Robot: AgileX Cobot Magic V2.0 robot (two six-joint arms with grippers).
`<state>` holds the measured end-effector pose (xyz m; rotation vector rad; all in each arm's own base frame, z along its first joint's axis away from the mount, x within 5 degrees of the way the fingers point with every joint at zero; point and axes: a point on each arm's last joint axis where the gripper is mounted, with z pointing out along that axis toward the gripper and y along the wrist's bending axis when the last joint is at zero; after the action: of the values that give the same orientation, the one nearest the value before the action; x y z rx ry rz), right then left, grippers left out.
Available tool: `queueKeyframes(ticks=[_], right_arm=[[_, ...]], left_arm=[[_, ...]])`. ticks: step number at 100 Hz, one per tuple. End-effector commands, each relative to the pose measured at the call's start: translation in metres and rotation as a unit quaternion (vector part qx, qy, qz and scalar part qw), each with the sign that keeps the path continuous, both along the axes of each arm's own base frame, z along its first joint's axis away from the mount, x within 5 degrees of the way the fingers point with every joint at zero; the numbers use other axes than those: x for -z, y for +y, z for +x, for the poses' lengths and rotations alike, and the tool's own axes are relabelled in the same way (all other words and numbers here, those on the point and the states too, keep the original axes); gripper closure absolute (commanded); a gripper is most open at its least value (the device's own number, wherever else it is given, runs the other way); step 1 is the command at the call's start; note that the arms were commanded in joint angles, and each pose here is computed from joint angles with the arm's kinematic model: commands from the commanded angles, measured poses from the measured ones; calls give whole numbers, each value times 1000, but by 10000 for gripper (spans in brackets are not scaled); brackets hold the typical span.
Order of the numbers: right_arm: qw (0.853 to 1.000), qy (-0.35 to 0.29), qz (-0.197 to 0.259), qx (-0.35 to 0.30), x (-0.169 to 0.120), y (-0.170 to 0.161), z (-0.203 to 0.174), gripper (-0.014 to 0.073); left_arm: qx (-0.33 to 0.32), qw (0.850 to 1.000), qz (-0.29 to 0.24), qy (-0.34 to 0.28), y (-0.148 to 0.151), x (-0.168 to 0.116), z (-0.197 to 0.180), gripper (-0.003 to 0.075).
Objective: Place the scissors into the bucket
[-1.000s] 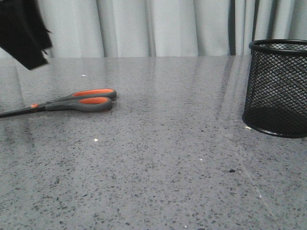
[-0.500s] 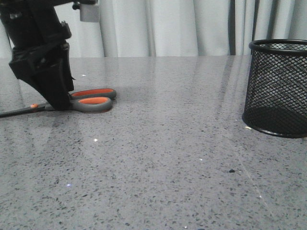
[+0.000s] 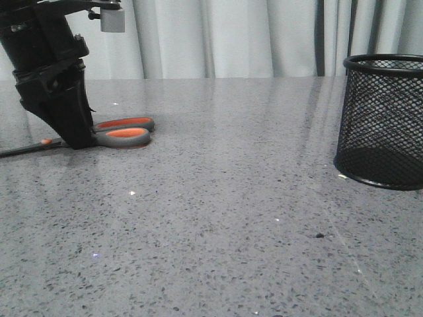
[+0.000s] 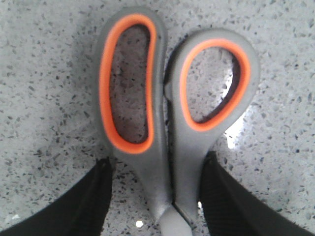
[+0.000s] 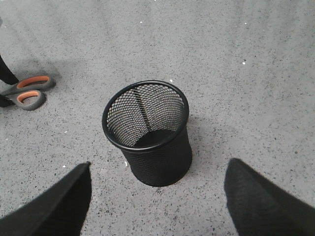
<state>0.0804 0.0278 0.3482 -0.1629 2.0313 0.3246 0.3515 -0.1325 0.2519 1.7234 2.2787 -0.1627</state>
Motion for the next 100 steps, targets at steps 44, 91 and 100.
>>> queueKeyframes(ticks=[44, 91, 100], right_arm=[[999, -46, 5, 4, -15, 0, 4, 87], [999, -42, 4, 3, -15, 0, 4, 87], [999, -42, 4, 3, -15, 0, 4, 87]], left_arm=[[-1, 996, -45, 79, -9, 0, -8, 342], [94, 995, 14, 24, -1, 3, -3, 413], [95, 995, 15, 30, -1, 3, -4, 447]])
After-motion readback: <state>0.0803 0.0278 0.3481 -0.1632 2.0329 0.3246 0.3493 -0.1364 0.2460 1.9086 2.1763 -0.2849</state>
